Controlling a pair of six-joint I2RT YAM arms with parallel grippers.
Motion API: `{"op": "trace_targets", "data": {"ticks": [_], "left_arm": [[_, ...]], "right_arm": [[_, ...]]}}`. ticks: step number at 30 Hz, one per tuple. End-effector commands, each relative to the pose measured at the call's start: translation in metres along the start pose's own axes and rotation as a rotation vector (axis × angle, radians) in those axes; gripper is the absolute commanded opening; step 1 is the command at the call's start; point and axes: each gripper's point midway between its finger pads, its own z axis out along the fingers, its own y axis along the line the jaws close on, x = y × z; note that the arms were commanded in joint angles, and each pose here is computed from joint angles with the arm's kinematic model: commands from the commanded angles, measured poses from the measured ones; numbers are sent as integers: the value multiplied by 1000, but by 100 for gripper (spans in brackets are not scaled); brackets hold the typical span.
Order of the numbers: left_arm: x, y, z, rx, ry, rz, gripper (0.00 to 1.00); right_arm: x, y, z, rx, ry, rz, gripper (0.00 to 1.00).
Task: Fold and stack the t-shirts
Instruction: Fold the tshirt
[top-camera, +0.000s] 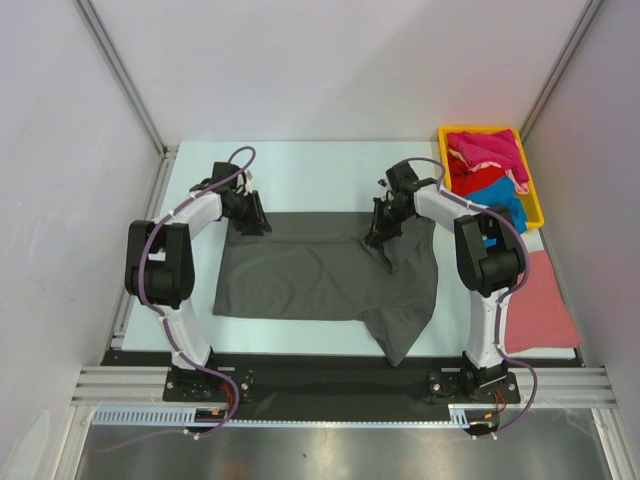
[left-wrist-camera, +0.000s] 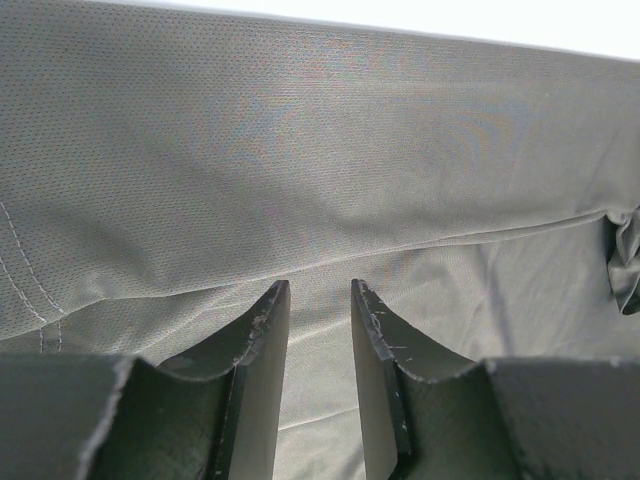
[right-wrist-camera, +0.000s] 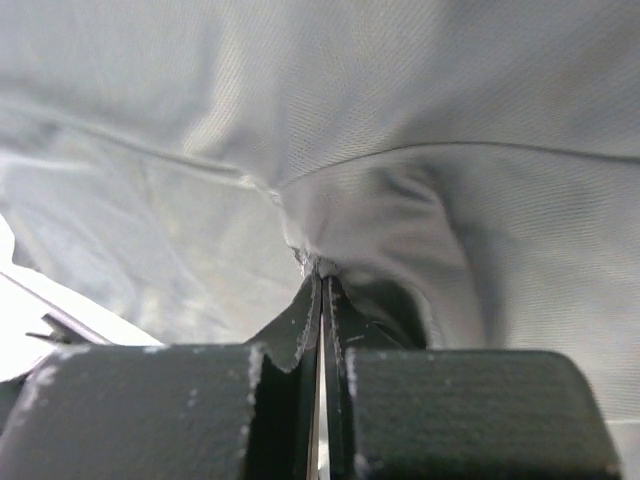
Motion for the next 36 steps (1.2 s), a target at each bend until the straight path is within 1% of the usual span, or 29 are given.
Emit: {"op": "trace_targets", "data": {"ticks": [1, 5, 7, 8, 9, 11, 12, 13, 14, 15, 16, 17, 18, 19, 20, 21, 22, 23, 24, 25, 27, 28, 29, 31, 32, 33, 34, 35, 36], "left_arm": [[-10, -5, -10, 18, -44, 10, 36], [-6, -5, -7, 26, -36, 3, 36], [-4, -5, -6, 28, -32, -1, 36], [-2, -5, -6, 31, -30, 2, 36], [-1, -5, -6, 32, -29, 2, 36], [4, -6, -5, 38, -17, 5, 37], [5, -7, -5, 42, -15, 8, 38], [6, -8, -5, 43, -14, 19, 41], [10, -11, -5, 47, -6, 33, 42], [11, -15, -6, 54, -6, 49, 42], [10, -20, -10, 61, -21, 74, 42], [13, -30, -10, 78, -24, 102, 43], [14, -42, -14, 111, -35, 127, 43], [17, -52, -15, 144, -34, 149, 41], [19, -75, -12, 202, -47, 198, 41], [26, -95, -12, 276, -29, 227, 40], [32, -123, -8, 330, -25, 282, 41], [36, -137, -4, 356, -12, 308, 43], [40, -152, -1, 376, -6, 341, 47], [53, -174, 4, 388, 3, 409, 50], [56, -199, 16, 382, -18, 486, 53], [59, -217, 21, 353, -59, 556, 52], [63, -223, 28, 332, -71, 589, 51], [67, -235, 35, 258, -117, 650, 42], [70, -235, 43, 231, -112, 655, 38], [72, -236, 45, 219, -110, 656, 36], [76, -237, 48, 200, -104, 660, 39], [76, -238, 48, 187, -106, 661, 40], [79, -235, 51, 171, -94, 660, 44]], "right_arm": [[24, 31, -21, -91, 94, 33, 1], [34, 41, -22, -149, 136, 126, 2], [39, 42, -22, -142, 168, 142, 8], [43, 43, -22, -153, 184, 149, 8], [51, 43, -20, -173, 212, 160, 10], [61, 55, -22, -280, 289, 194, 17], [67, 58, -24, -312, 320, 202, 24], [72, 62, -33, -334, 349, 210, 27], [71, 62, -40, -329, 342, 198, 27], [68, 61, -49, -323, 314, 157, 27], [66, 52, -53, -272, 274, 147, 27], [57, 51, -75, -259, 199, 127, 27], [54, 34, -75, -172, 144, 118, 26], [51, 28, -79, -131, 102, 107, 26], [44, 23, -87, -93, 50, 92, 26], [37, 4, -88, 10, 3, 97, 26], [36, -5, -89, 60, -15, 108, 27], [30, -18, -90, 109, -43, 130, 27], [24, -37, -90, 186, -74, 168, 28], [18, -47, -91, 196, -88, 191, 28], [8, -78, -93, 249, -117, 243, 29], [-2, -86, -94, 247, -148, 215, 29], [-8, -94, -95, 251, -164, 209, 29], [-25, -117, -96, 276, -202, 207, 31], [-38, -120, -100, 271, -230, 205, 31], [-43, -134, -95, 290, -226, 219, 32], [-59, -136, -98, 285, -267, 192, 32], [-59, -142, -93, 291, -256, 194, 33], [-68, -151, -87, 307, -249, 198, 34]]}}
